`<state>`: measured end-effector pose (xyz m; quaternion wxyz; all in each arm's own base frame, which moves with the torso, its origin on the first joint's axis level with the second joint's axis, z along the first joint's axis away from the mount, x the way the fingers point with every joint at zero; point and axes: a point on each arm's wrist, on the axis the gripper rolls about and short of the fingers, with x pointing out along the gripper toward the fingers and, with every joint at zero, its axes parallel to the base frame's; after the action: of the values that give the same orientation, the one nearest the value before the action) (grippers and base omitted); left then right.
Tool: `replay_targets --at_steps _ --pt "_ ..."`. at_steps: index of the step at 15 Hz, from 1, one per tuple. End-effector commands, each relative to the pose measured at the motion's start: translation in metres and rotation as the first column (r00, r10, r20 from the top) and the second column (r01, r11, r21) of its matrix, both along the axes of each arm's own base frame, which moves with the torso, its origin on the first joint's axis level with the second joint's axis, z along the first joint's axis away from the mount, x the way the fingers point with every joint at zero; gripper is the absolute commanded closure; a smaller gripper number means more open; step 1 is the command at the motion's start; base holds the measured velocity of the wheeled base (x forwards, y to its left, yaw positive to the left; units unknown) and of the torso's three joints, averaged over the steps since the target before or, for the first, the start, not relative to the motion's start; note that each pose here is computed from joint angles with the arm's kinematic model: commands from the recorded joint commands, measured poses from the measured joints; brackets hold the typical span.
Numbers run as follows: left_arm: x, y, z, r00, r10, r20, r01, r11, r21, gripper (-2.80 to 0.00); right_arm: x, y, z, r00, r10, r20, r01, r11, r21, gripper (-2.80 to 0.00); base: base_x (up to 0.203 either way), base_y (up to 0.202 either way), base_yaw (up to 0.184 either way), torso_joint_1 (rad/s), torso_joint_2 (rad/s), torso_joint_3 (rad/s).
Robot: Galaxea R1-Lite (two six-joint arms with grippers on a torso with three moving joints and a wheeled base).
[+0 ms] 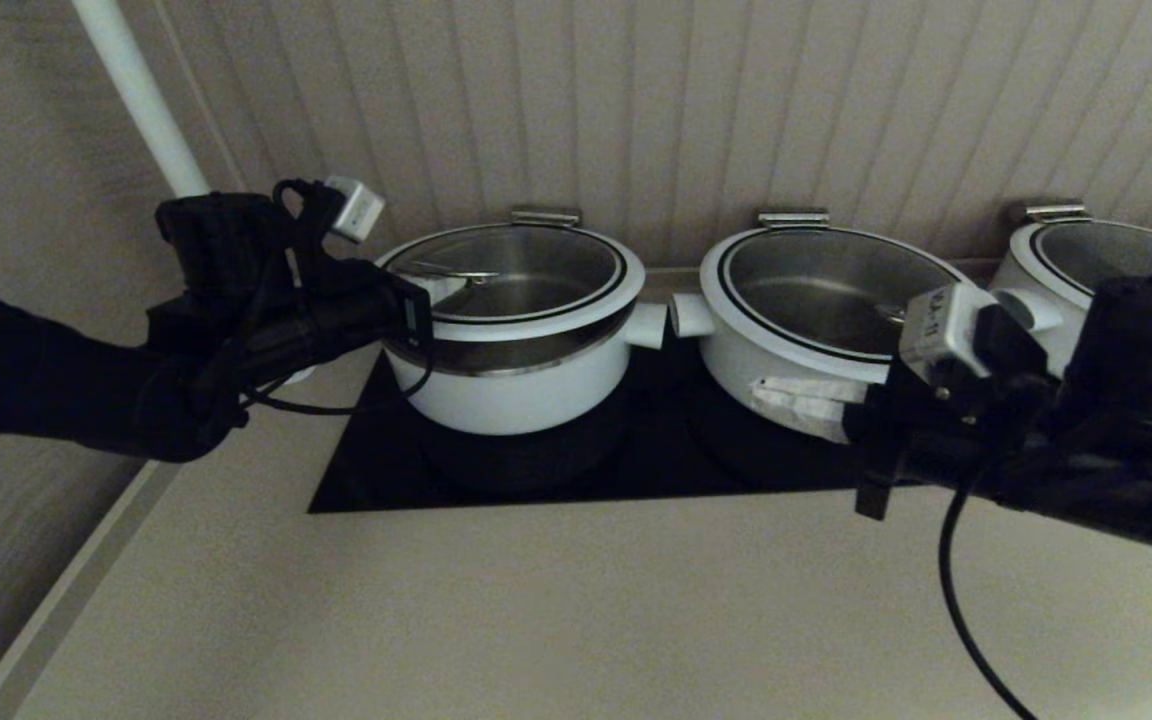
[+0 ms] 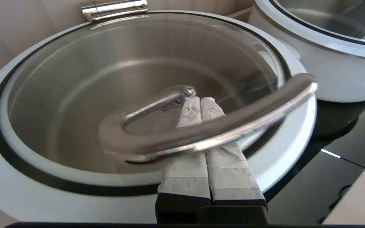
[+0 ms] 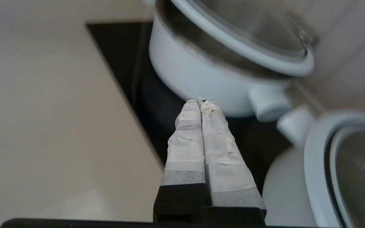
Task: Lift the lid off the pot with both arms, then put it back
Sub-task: Hold the pot lid with the right arm
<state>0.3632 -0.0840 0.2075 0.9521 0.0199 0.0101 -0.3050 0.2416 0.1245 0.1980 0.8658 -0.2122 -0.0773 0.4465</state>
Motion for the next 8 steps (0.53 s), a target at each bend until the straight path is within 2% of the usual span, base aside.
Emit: replay_targets --at_steps 1,5,8 --pt "0.007 0.002 -0.004 1.0 0.007 -0.002 -0.007 1.0 0.001 0.0 0.014 0.023 -0.014 0.999 0.038 -0.007 -0.038 0.999 -0.003 0.0 0.0 0.0 0.0 0.0 0.0 0.0" --pt "0.014 0.009 0.003 0.999 0.026 0.026 -0.026 1.0 -0.006 0.0 0.034 0.044 -0.024 0.998 0.065 0.025 -0.065 0.998 0.016 0.0 0.0 0.0 0.0 0.0 0.0 0.0" --pt "0.016 0.01 0.007 0.999 0.03 0.041 -0.03 1.0 -0.009 0.0 0.043 0.065 -0.032 0.995 0.099 0.008 -0.099 0.994 0.038 0.0 0.0 0.0 0.0 0.0 0.0 0.0"
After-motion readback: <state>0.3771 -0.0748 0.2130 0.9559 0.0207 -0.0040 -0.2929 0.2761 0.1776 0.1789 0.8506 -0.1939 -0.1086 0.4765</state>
